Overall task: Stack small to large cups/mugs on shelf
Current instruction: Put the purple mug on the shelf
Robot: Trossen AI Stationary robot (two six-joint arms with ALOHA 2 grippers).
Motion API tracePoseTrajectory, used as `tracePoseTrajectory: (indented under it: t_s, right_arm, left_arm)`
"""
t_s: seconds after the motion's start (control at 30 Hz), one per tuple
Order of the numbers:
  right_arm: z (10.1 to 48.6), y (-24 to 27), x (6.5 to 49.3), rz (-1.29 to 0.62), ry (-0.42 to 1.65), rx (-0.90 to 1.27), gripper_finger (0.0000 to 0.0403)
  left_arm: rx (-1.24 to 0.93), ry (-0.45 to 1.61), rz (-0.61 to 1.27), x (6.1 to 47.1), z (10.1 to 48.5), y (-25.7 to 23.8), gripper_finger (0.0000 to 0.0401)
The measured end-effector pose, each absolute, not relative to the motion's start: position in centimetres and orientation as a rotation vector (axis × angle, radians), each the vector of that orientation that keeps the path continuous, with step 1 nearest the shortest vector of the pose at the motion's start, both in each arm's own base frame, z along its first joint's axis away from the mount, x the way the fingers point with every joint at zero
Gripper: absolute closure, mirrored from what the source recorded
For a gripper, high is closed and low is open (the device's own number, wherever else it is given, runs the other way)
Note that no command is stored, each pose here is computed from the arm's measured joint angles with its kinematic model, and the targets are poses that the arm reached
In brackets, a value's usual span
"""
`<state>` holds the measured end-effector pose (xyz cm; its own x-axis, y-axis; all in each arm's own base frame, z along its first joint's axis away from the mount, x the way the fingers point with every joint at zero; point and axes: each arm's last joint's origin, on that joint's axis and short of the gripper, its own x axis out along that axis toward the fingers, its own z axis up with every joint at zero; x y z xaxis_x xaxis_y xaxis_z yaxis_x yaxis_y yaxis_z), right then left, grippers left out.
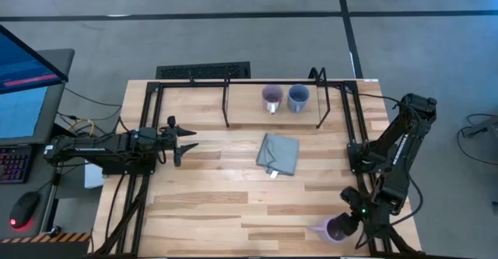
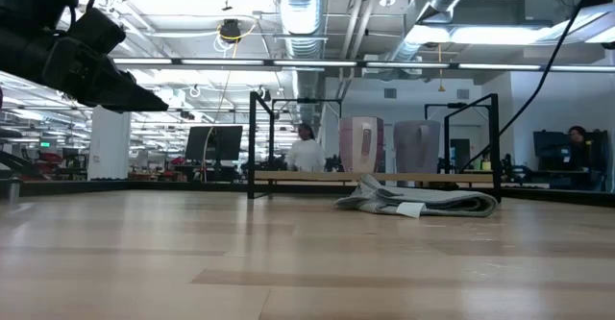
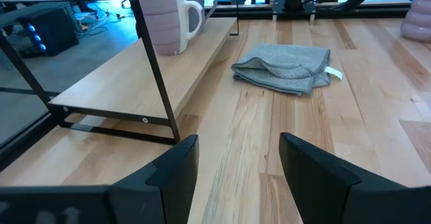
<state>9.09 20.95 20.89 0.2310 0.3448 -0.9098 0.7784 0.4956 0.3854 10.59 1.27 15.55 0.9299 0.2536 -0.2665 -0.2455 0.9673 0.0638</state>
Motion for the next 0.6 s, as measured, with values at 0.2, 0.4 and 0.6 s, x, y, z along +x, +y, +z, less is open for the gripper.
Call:
tracePoseTrajectory:
  t_s: [0.2,0.4,0.6]
  right_arm:
    - [20.75,20.64,8.96,-0.451,1.364,1.078,0.0143]
    - [20.78,20.7,9.02,-0.402,1.368,1.037,0.0143]
    - [20.79,20.71,9.03,-0.399,1.368,1.038,0.0143]
  left_arm:
    - [0.028,0.277,0.256,10.59,15.55,1.27,0.0202]
    - [0.026,0.277,0.256,10.59,15.55,1.27,0.0202]
    - [0.026,0.277,0.256,10.59,15.55,1.27,0.0202]
